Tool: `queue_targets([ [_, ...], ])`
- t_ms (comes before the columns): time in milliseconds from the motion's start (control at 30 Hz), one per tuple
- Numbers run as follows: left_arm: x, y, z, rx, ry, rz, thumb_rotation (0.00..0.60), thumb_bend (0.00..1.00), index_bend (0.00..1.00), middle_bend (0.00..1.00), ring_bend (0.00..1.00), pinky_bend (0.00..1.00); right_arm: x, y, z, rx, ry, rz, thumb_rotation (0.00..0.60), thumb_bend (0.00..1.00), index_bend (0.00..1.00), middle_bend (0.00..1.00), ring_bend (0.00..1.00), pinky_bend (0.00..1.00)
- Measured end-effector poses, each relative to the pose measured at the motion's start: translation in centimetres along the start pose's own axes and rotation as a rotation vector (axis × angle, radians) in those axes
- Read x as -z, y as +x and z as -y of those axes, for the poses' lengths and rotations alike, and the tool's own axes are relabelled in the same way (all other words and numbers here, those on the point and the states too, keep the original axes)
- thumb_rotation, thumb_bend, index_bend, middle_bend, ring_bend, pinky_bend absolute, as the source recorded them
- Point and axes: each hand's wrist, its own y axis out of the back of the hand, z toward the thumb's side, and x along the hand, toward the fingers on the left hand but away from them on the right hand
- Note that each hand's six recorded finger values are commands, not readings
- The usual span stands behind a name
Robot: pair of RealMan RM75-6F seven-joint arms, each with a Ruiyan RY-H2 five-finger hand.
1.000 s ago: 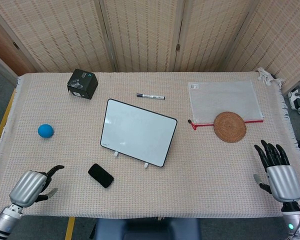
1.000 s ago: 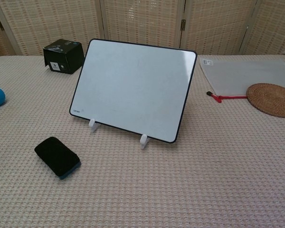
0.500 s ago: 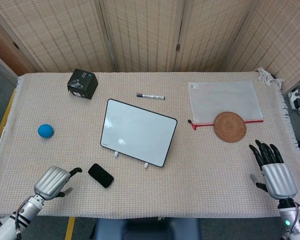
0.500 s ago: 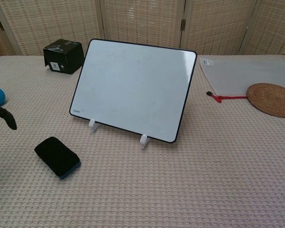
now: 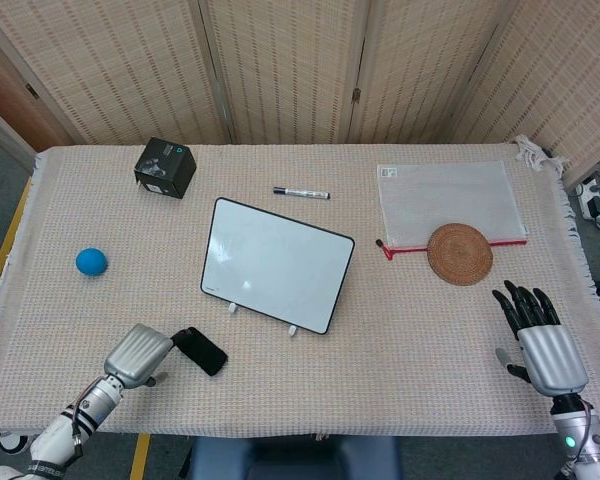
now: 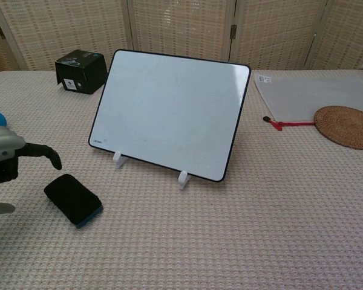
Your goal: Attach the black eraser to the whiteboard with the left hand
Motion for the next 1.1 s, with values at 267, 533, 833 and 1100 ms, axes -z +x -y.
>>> queue_targets([
  [267, -1.9, 2.0, 0.3, 0.005, 0.013, 0.049, 0.600, 0.29, 0.31, 1.00, 0.87, 1.00, -0.2, 0.3, -0.2, 0.007, -0.004, -0.009, 0.600, 0.32, 0.00, 0.00, 0.00, 0.00],
  [533, -1.6, 3.3, 0.7, 0.032, 0.049, 0.027, 0.600, 0.29, 0.31, 1.00, 0.88, 1.00, -0.1, 0.6, -0.4, 0.015, -0.012, -0.008, 0.600, 0.32, 0.00, 0.00, 0.00, 0.00],
  [833, -2.2, 4.1, 1.2, 0.048, 0.067, 0.024, 0.600, 0.29, 0.29, 1.00, 0.88, 1.00, -0.2, 0.8, -0.5, 0.015, -0.015, -0.011, 0.600, 0.32, 0.00, 0.00, 0.00, 0.00],
  [1100, -2.0, 4.8, 1.6, 0.058, 0.064, 0.023, 0.600, 0.29, 0.30, 1.00, 0.88, 1.00, -0.1, 1.1, -0.8, 0.028, -0.022, -0.011, 0.600, 0.32, 0.00, 0.00, 0.00, 0.00],
])
